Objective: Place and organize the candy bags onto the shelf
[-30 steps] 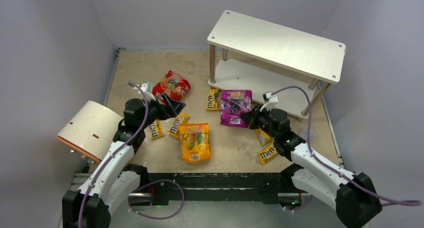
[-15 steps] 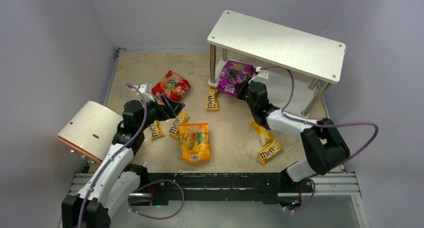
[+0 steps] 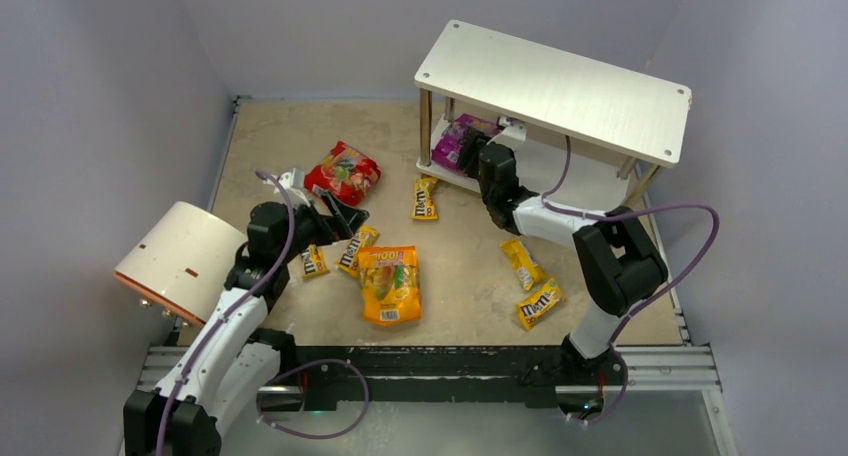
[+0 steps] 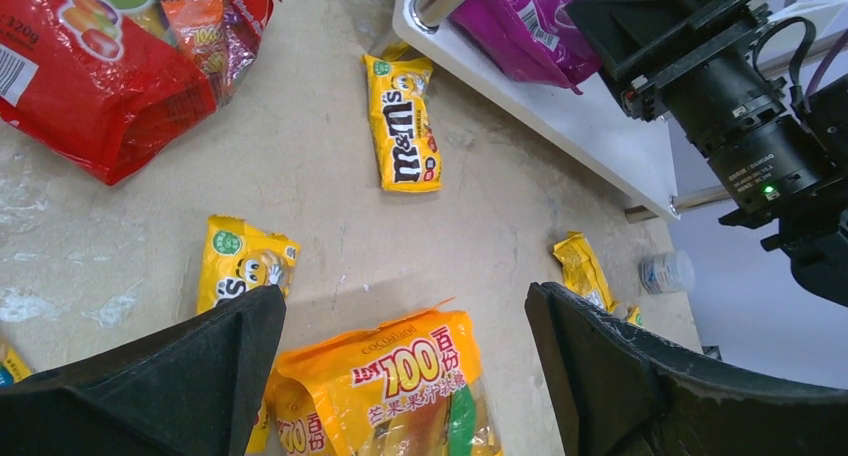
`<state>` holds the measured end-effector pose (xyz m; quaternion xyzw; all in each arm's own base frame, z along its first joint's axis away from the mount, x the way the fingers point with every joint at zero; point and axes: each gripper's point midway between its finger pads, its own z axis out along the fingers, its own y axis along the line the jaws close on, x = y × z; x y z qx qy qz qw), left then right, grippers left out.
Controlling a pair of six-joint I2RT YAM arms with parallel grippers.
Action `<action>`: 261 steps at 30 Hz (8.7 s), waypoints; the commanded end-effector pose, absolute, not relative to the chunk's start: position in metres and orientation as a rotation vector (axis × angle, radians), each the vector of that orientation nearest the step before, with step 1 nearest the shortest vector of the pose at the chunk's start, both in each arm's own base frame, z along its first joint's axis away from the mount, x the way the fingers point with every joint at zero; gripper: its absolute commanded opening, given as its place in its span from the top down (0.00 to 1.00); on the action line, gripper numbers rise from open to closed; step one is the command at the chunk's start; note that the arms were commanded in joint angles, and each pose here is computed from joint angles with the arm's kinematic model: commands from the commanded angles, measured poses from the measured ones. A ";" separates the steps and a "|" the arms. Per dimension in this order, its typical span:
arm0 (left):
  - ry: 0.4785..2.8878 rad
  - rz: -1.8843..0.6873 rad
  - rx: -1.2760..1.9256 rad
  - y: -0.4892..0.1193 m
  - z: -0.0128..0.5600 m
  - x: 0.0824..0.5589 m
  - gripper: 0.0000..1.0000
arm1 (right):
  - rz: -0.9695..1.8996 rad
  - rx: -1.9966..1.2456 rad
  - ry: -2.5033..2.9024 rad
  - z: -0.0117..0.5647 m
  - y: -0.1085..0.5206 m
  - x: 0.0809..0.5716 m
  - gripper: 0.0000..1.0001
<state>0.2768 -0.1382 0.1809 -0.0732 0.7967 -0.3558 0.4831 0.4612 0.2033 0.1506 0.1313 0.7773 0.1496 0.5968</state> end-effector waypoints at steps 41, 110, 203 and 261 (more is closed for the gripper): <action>2.213 -1.259 -0.091 -0.206 0.099 0.207 1.00 | 1.295 -0.313 1.962 0.146 0.255 0.213 0.01; 1.889 -0.731 -0.053 -0.160 0.211 0.276 0.04 | 0.607 0.433 1.890 0.218 0.127 0.297 0.85; 1.904 -0.813 0.021 -0.176 0.198 0.273 0.01 | 0.155 0.443 1.775 0.149 0.052 0.438 0.32; 1.984 -0.361 -0.454 -0.069 0.181 0.386 0.00 | 0.290 0.051 2.033 0.128 0.091 0.388 0.53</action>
